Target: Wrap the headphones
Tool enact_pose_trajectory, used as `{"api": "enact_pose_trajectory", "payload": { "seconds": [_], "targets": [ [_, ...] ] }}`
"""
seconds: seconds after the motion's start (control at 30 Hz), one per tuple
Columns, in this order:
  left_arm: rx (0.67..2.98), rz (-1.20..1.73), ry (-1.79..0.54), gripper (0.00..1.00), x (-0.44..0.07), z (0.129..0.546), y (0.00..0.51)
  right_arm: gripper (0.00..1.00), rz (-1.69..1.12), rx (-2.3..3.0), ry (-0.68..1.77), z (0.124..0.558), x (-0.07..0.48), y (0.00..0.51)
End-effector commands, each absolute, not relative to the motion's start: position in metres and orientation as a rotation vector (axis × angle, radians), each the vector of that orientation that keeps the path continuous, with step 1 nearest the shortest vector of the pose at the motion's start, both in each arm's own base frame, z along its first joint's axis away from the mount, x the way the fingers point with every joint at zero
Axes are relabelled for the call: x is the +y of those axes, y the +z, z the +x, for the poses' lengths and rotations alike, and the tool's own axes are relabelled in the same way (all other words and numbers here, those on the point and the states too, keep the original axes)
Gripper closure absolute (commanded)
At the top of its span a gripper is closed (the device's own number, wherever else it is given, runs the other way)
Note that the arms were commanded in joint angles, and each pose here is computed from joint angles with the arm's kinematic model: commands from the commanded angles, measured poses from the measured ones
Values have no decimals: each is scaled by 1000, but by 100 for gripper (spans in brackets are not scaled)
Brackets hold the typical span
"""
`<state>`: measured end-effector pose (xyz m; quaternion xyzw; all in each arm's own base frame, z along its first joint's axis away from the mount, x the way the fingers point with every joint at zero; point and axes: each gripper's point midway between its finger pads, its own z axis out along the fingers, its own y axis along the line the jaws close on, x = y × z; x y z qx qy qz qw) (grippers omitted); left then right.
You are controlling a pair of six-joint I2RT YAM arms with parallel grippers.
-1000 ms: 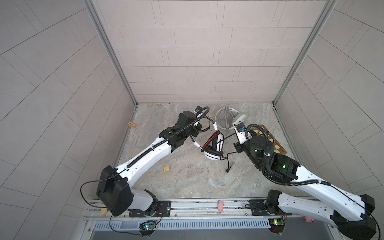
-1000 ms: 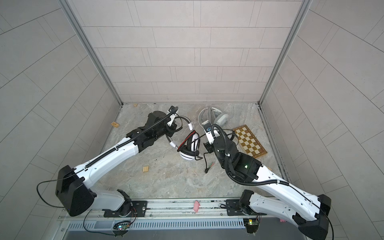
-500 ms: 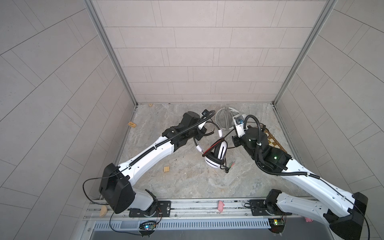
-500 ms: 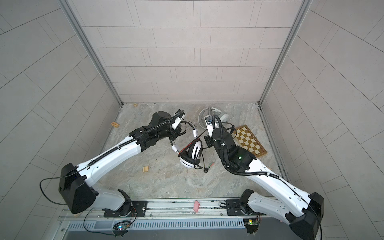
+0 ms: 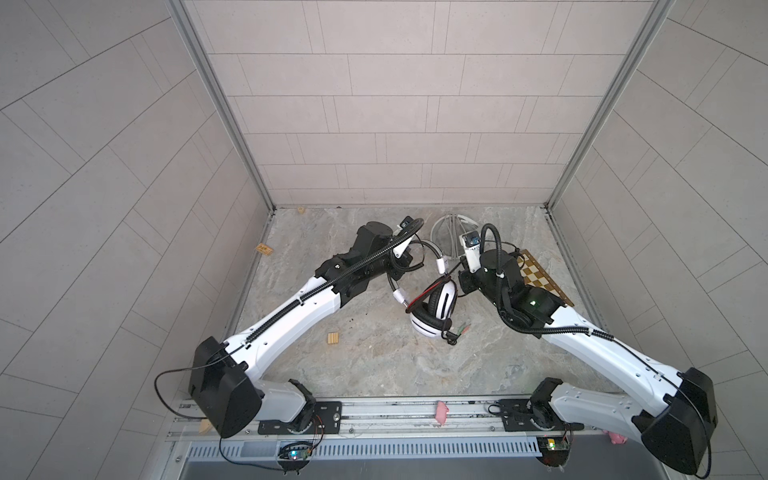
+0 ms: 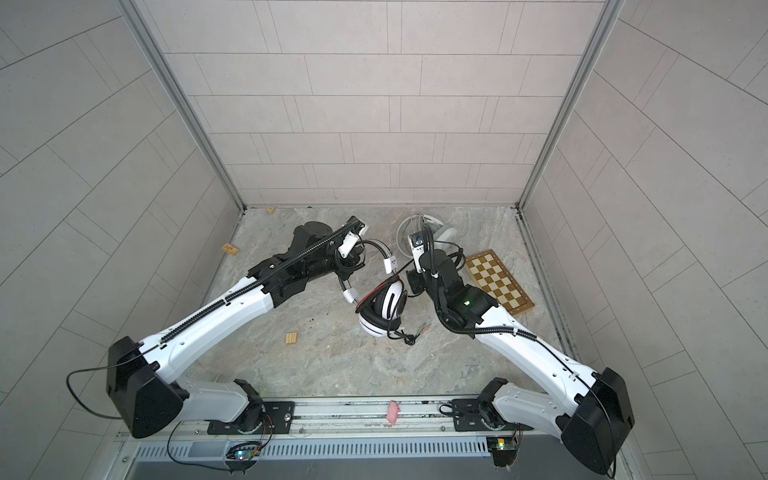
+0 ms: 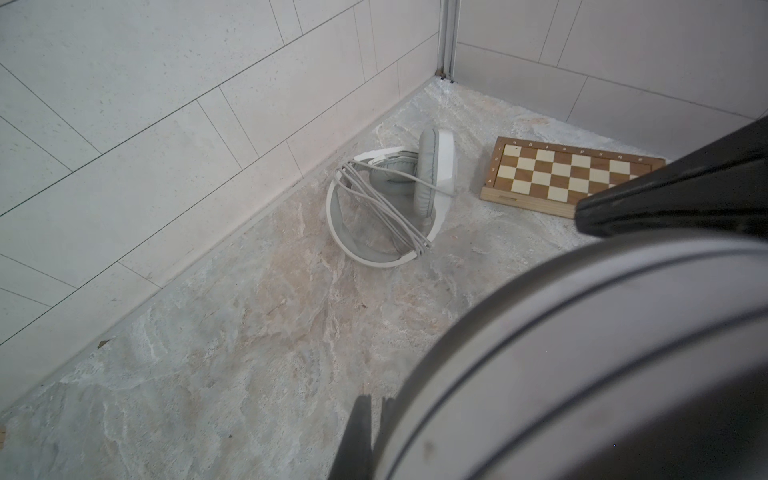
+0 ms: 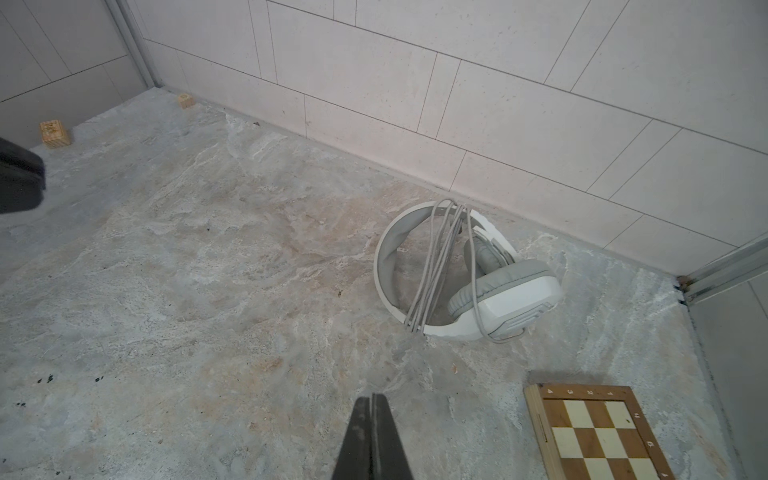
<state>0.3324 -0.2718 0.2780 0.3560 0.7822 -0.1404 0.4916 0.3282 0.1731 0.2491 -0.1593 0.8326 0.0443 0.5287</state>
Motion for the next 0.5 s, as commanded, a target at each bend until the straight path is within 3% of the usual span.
{"api": "enact_pose_trajectory", "payload": {
  "seconds": [0.0, 0.47],
  "targets": [
    [1771, 785, -462, 100, -275, 321, 323, 97, -362, 2029, 154, 330, 178, 235],
    [1637, 682, -578, 100, -266, 304, 358, 90, -407, 2080, 321, 347, 220, 187]
  ]
}}
